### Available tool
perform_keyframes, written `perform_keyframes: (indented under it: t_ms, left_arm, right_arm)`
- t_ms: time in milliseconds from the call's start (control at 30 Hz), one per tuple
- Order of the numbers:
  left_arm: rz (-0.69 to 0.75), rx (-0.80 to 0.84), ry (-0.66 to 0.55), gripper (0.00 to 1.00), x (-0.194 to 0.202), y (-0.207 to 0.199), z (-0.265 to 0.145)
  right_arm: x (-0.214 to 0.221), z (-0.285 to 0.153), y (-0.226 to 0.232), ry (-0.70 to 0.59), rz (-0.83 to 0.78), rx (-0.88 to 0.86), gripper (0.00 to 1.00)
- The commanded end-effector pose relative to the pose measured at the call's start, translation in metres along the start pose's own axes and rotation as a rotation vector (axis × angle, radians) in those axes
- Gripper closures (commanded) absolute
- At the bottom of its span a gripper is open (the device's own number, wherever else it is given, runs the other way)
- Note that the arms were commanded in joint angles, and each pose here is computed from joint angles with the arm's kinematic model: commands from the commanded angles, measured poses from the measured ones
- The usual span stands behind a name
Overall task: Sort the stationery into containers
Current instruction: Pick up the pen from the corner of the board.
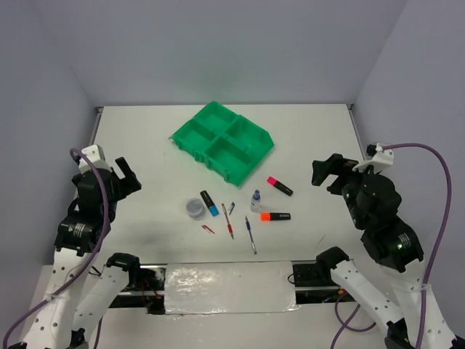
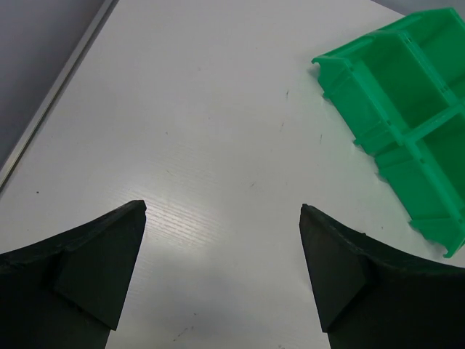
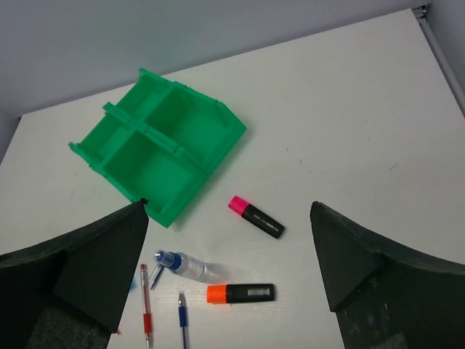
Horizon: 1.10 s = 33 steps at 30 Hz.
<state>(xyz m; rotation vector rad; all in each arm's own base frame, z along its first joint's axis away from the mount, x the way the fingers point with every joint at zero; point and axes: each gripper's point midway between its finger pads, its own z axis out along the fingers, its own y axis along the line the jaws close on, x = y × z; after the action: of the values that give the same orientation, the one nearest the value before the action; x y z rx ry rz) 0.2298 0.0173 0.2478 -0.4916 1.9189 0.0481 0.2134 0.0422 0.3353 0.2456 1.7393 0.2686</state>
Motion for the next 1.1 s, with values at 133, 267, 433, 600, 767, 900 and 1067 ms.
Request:
perform_keyframes:
  t_ms: [133,267,433,600,767,900,1067]
  left_arm:
    - [-0.013,0.023,-0.012,0.01,-0.006,-0.009,0.002]
    - [-0.013,0.036,-0.006,0.01,-0.005,-0.011,0.002]
    - [-0.006,0.066,0.013,0.01,-0.001,-0.018,0.004]
    - [0.002,0.063,0.036,0.01,0.003,-0.018,0.006]
    - [-0.003,0.055,0.022,0.01,0.001,-0.015,0.004]
    - [-0.002,0.055,0.025,0.01,0.002,-0.016,0.004]
    - [0.002,0.085,0.018,0.01,0.001,-0.020,0.000]
  right_arm:
    - [-0.010,-0.004,-0.007,-0.028,0.019,0.048,0.00]
    - [-0.012,-0.012,0.018,-0.042,-0.012,-0.122,0.00]
    - [-0.003,-0.008,0.027,0.059,-0.044,-0.137,0.00]
    - [0.033,0.004,0.061,0.201,-0.062,-0.194,0.00]
    - [0.113,-0.008,0.124,0.385,-0.238,-0.203,0.00]
    - [0.189,-0.009,0.147,0.538,-0.332,-0.176,0.00]
    - [0.244,-0.004,0.152,0.632,-0.327,-0.203,0.10]
